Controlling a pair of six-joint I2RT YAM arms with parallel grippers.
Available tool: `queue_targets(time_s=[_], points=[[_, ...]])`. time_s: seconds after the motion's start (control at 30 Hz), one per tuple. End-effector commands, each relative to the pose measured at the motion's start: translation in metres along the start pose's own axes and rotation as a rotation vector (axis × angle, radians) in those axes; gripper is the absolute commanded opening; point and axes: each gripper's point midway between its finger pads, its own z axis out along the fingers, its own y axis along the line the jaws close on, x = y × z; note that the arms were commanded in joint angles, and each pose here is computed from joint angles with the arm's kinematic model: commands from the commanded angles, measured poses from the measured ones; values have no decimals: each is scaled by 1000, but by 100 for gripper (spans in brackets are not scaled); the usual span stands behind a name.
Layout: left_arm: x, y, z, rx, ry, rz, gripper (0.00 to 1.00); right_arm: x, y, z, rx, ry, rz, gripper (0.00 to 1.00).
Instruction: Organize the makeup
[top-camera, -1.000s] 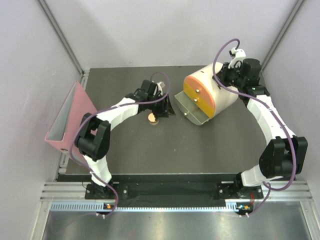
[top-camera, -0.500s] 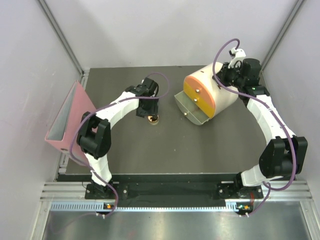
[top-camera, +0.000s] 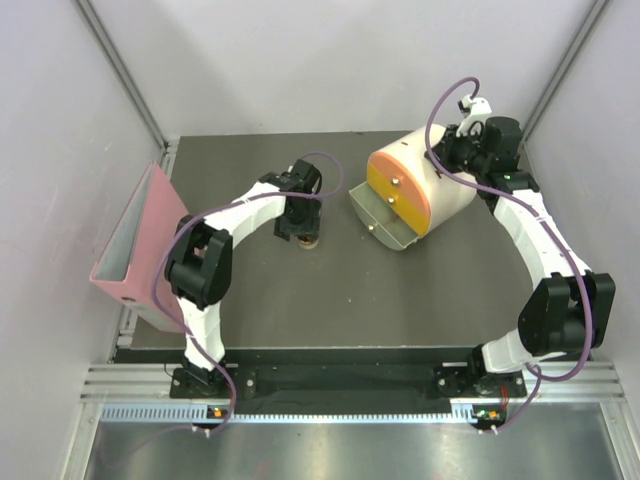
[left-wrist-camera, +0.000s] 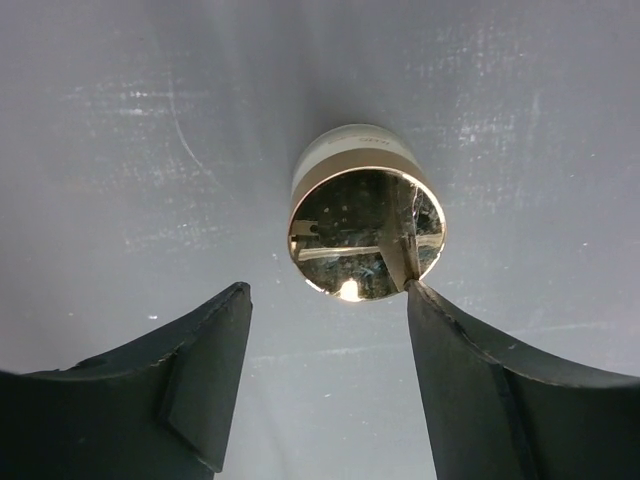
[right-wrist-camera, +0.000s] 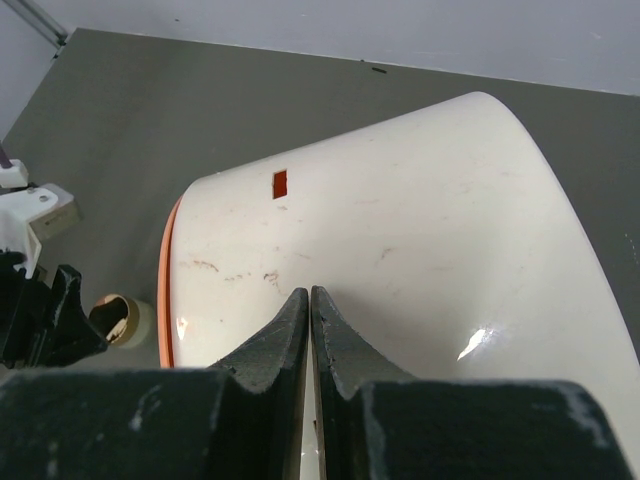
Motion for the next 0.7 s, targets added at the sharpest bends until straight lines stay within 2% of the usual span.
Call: queue_targets(time_s=[0.0, 0.43, 0.67], points=[[-13, -15, 7, 58, -16, -6, 69, 178, -18, -26, 97, 603, 193, 6], [-27, -27, 21, 84, -24, 9, 72, 177, -19, -21, 89, 614, 185, 6], [-20, -27, 42, 68, 22, 15, 72, 176, -20, -21, 91, 618, 181, 6]])
